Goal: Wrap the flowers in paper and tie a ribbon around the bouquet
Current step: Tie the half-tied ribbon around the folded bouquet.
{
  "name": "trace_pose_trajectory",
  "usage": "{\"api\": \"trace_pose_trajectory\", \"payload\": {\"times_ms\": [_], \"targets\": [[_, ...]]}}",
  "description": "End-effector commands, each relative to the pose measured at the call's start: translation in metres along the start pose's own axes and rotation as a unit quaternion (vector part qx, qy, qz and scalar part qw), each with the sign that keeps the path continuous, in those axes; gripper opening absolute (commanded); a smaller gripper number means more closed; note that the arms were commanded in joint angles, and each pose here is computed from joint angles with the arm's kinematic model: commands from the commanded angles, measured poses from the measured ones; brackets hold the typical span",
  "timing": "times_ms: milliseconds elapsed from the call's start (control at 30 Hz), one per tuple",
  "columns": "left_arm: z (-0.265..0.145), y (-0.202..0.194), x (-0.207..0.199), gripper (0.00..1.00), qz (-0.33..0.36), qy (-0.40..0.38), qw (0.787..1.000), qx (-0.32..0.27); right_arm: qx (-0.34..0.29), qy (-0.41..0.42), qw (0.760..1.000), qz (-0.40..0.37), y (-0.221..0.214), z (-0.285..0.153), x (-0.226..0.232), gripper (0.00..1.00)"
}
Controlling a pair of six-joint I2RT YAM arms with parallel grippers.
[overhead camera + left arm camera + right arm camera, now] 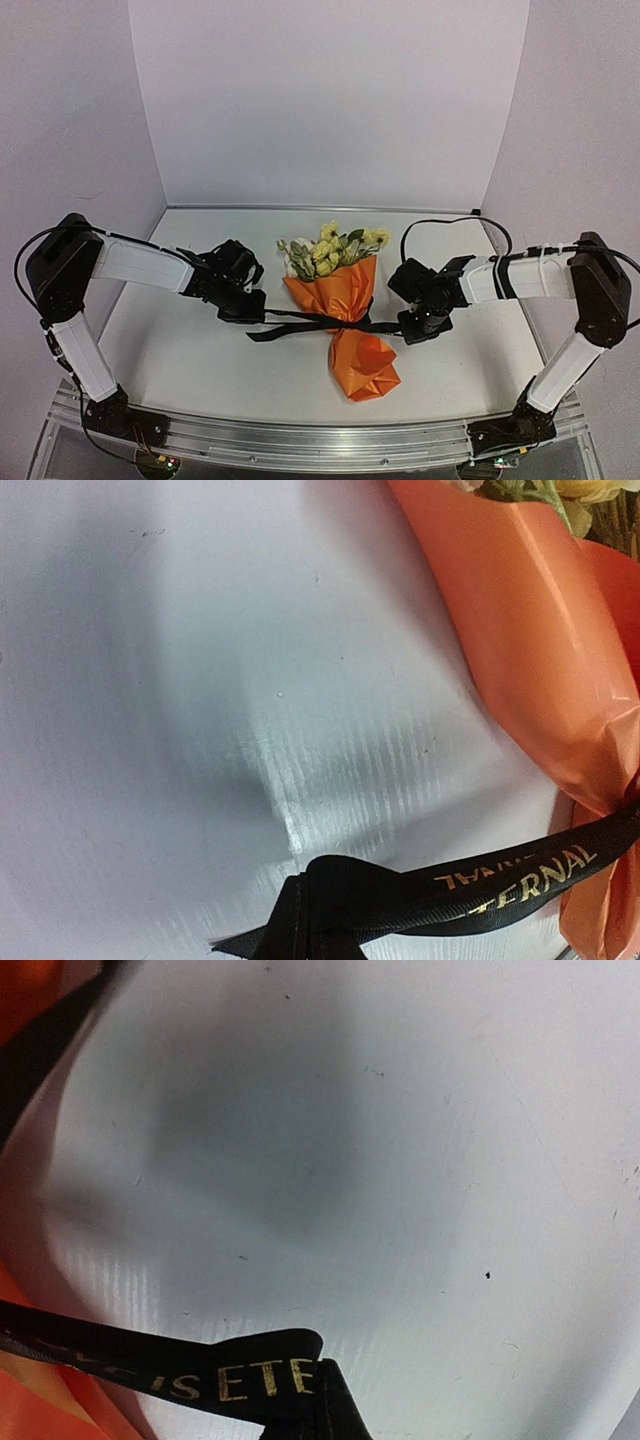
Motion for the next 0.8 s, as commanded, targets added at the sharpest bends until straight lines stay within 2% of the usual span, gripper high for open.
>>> {"api": "trace_pose_trajectory", "payload": {"times_ms": [0, 367, 600, 767], "targets": [[-0.008, 0.009, 0.031, 0.0, -0.011, 0.037, 0.999, -0.019, 0.067, -0.054, 0.996, 0.001, -0.044, 0.008, -0.037, 0.0], [-0.018, 0.023, 0.076, 0.0, -0.072, 0.05, 0.996, -0.022, 0.076, -0.061, 0.995, 0.011, -0.062, 0.009, -0.046, 0.0], [-0.025, 0.042, 0.079, 0.0, -0.083, 0.04, 0.995, -0.034, 0.032, 0.036, 0.999, 0.014, -0.029, -0.012, 0.021, 0.0], [-0.024, 0.041, 0.068, 0.0, -0.087, 0.012, 0.996, -0.02, 0.015, 0.056, 0.998, 0.026, -0.014, -0.017, 0.034, 0.0]]}}
Point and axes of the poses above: each gripper's point midway between its finger pads, its own z axis out along the fingers, its own x axis along the line the jaws close on, y = z × x, the point moved 1 cm from there along -z, back along the fingers, and after that the axes turned 15 degrees about -z, right-handed, at the moved point
